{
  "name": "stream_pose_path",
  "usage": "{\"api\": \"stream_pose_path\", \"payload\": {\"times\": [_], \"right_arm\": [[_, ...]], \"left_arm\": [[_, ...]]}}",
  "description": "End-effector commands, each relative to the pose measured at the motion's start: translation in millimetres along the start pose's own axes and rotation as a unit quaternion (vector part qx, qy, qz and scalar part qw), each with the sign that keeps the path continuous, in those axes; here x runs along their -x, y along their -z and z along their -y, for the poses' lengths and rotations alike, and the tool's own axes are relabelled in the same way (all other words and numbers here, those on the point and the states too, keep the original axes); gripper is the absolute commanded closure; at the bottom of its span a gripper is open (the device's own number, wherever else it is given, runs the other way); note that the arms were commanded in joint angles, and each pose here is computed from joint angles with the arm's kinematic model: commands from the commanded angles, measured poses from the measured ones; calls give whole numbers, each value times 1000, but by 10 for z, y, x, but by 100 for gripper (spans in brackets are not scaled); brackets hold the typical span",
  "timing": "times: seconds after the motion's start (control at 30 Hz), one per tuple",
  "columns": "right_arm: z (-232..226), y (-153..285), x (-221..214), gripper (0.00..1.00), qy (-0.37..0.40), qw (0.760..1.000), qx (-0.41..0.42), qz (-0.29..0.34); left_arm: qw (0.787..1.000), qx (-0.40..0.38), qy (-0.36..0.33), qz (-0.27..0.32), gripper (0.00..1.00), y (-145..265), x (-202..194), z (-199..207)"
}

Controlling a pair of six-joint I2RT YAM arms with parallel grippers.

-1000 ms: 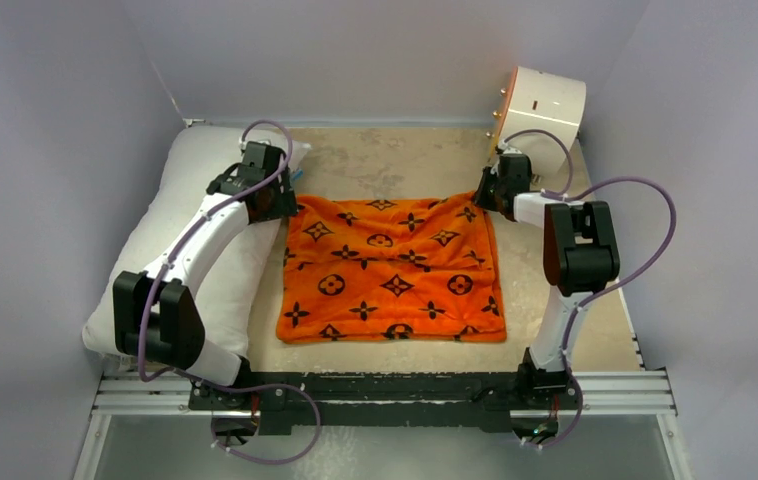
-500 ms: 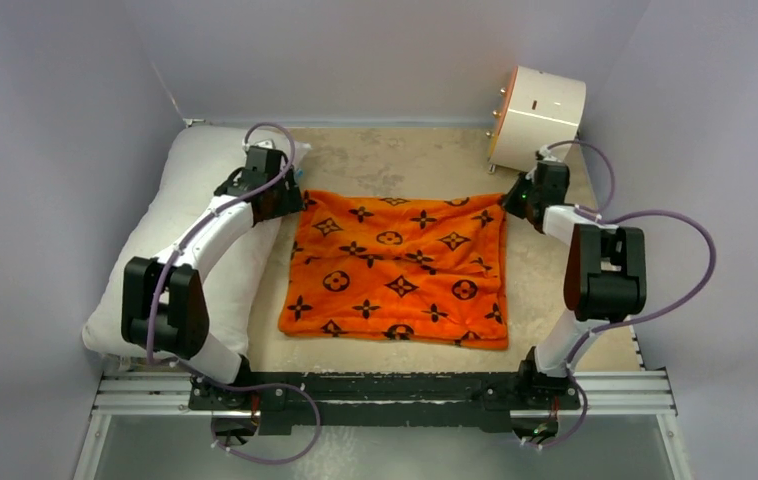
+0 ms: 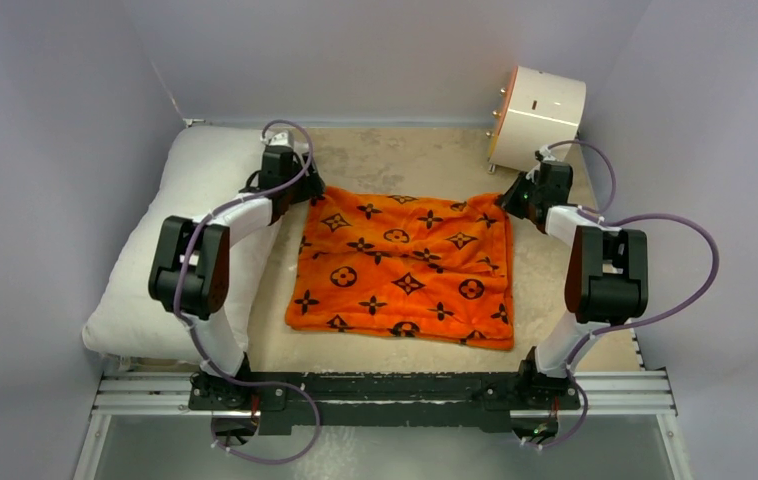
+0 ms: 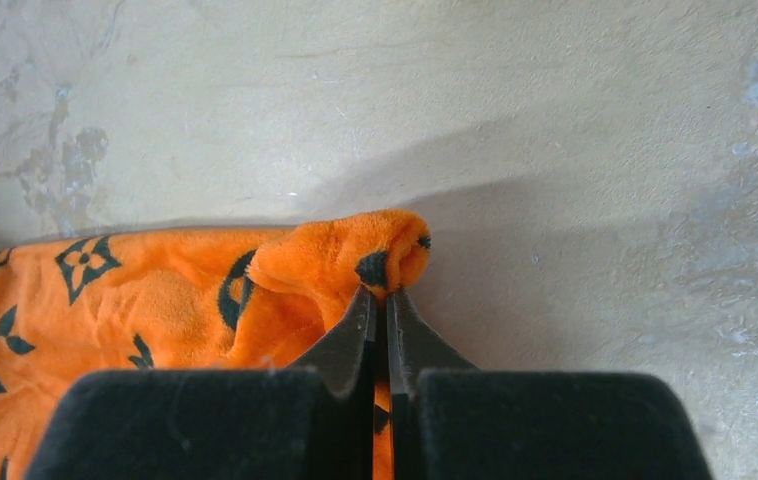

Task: Remove the pillowcase from the pillow
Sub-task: Fold the pillowcase at the center of the board.

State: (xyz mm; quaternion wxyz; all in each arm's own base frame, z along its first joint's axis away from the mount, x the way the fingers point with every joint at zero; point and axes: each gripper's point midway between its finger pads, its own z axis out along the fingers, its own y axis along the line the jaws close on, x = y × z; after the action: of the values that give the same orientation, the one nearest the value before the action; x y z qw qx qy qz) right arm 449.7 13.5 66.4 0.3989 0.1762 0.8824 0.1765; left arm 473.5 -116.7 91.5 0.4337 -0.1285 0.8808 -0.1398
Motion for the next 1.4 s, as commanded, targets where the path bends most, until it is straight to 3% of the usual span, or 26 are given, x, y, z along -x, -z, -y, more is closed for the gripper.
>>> {"api": "stream_pose_path", "payload": {"times": [0.0, 0.1, 0.4, 0.47, 0.6, 0.63, 0.73, 0.9, 1.07, 1.27, 1.37], "right_arm": [[-139, 54, 31, 100, 10, 1000, 30, 0], [-153, 64, 43, 100, 12, 999, 32, 0], [-180, 42, 7, 100, 11, 999, 44, -6], [-199, 46, 23, 100, 11, 999, 47, -6], [-287, 171, 198, 100, 10, 998, 52, 21], [-312, 228, 273, 100, 9, 998, 51, 34], [-459, 482, 562, 100, 16, 995, 61, 82], [-749, 1043, 1025, 100, 39, 982, 80, 168], [-1038, 1640, 1294, 100, 63, 962, 114, 242], [-1385, 2461, 1474, 100, 97, 931, 154, 315], [-1511, 2963, 1518, 100, 116, 910, 163, 362]], "left_arm": [[996, -50, 16, 65, 32, -208, 466, 277], [998, -56, 20, 38, 34, -335, 339, 290], [999, -12, 30, 26, 39, -497, 94, 27], [999, -17, 35, 23, 52, -539, 29, 16], [997, -54, 48, 40, 95, -577, 181, 137], [995, -66, 51, 47, 100, -563, 283, 182], [991, -95, 48, 80, 100, -427, 657, 348], [979, -124, 35, 157, 100, 126, 1352, 509], [951, -150, 30, 268, 100, 1073, 1978, 599], [910, -143, 31, 389, 100, 2286, 2311, 554], [882, -182, 45, 433, 100, 2913, 2318, 630]]}}
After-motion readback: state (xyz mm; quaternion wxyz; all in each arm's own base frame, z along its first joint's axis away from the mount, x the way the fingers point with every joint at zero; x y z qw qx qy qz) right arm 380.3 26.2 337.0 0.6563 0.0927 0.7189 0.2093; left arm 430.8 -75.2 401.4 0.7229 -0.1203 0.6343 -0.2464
